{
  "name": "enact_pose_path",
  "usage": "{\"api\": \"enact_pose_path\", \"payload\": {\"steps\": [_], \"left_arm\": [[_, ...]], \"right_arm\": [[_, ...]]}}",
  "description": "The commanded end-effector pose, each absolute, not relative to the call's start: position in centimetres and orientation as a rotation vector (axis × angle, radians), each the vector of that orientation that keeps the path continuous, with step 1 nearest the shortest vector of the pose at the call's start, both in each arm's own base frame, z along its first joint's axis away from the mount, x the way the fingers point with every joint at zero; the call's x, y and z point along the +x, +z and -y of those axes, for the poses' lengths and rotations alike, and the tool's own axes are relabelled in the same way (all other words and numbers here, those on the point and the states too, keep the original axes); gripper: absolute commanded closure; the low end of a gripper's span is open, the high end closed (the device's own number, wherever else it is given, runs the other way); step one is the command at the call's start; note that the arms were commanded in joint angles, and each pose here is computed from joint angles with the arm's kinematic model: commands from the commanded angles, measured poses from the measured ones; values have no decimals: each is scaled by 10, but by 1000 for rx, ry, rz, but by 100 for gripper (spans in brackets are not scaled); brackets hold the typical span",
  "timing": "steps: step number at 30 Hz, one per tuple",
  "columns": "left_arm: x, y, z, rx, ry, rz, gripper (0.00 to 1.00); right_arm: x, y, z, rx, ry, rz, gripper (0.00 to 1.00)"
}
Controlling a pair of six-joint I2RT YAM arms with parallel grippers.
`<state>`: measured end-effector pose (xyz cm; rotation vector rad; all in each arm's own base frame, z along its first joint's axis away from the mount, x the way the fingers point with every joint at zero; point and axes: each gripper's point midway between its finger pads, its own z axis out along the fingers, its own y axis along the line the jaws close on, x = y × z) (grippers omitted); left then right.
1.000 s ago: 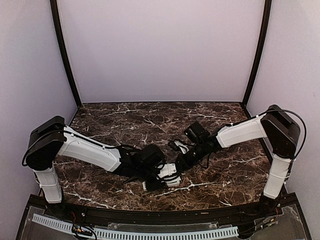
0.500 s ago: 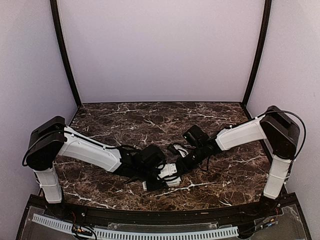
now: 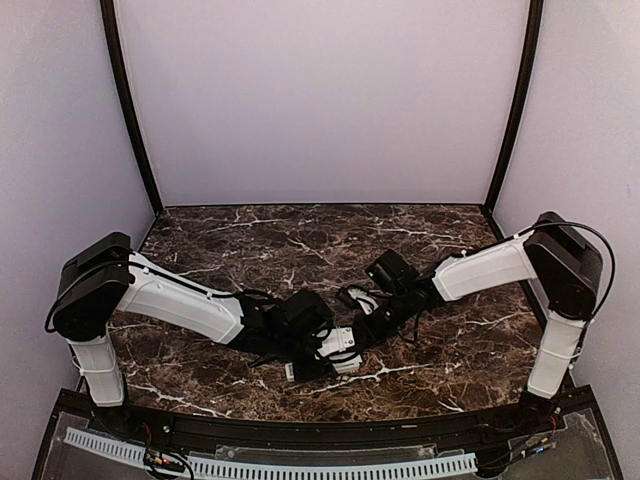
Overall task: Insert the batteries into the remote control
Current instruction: Load the battery cover onto the remote control.
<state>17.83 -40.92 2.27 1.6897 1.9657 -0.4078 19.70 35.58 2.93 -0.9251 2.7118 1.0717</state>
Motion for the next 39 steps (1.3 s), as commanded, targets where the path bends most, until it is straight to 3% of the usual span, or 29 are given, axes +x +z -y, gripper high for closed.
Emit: {"api": "enact_pose_path", "payload": {"steps": [1, 23, 32, 39], "left_arm": [[173, 17, 402, 1714, -388, -2000, 53], [173, 17, 394, 1710, -358, -2017, 52], [164, 26, 374, 1714, -351, -2029, 48], [151, 33, 351, 1694, -365, -2084, 48]], "right_arm": [[196, 47, -356, -936, 1064, -2668, 100], [197, 55, -354, -918, 1029, -2668, 100], [238, 89, -333, -744, 749, -2638, 96], [229, 72, -295, -553, 546, -2744, 97]]}}
